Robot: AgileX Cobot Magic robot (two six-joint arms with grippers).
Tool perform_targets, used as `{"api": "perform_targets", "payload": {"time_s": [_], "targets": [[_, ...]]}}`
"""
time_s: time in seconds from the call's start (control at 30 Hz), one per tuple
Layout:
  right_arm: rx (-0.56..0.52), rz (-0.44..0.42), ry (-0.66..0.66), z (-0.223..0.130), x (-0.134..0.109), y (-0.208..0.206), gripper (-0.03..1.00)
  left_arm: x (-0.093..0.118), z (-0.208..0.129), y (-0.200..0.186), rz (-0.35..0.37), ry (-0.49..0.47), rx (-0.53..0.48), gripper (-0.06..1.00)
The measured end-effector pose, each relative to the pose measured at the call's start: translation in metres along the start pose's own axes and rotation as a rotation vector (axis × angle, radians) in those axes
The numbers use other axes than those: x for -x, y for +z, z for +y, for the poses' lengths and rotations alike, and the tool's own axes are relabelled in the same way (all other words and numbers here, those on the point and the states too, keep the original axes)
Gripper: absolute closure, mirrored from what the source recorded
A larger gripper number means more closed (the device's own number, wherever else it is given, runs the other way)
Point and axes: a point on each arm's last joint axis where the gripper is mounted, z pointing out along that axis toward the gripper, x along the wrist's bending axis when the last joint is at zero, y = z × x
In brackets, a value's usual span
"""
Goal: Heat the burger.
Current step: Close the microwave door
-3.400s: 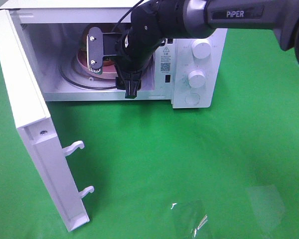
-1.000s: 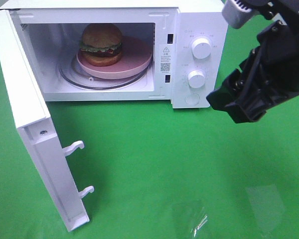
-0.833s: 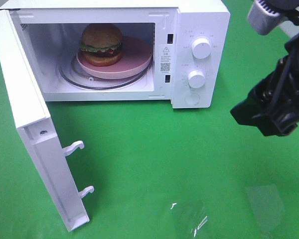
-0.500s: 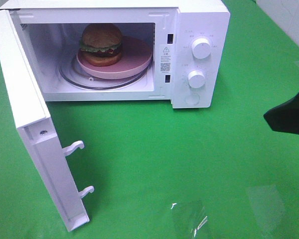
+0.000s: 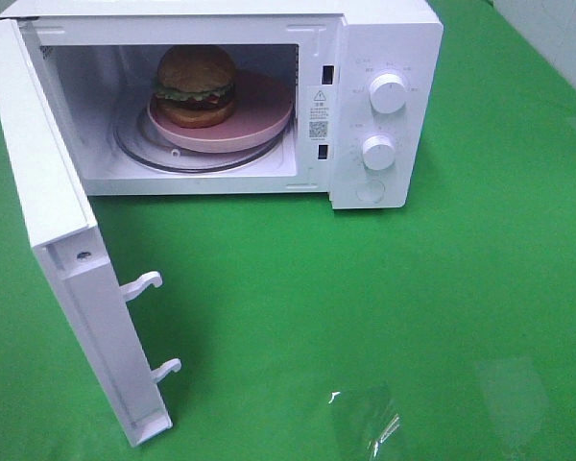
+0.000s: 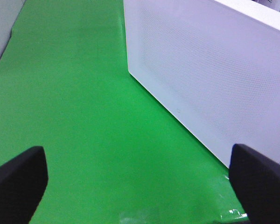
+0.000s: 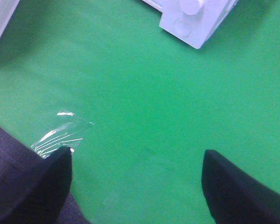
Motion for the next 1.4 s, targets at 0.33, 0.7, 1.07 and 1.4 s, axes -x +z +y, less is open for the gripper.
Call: {"api": "perform_targets", "payload": {"time_s": [0.33,0.7,1.07,1.4], "targets": [[0.175,-0.193,0.214,-0.027,0.015,-0.038,0.23,0.000,0.000,0.000,0.000,0.000,0.000,-0.03],[0.290,-0.341,0.362,-0.054,0.010,-0.071,0.23,0.000,0.000,0.000,0.000,0.000,0.000,-0.03],[0.362,-0.448,0.386,-0.073,0.001,-0.085,0.23,0.000,0.000,0.000,0.000,0.000,0.000,-0.03],[0.274,-0.416,0.398,-0.083,0.000,-0.063,0.23,0.000,0.000,0.000,0.000,0.000,0.000,-0.03]]}}
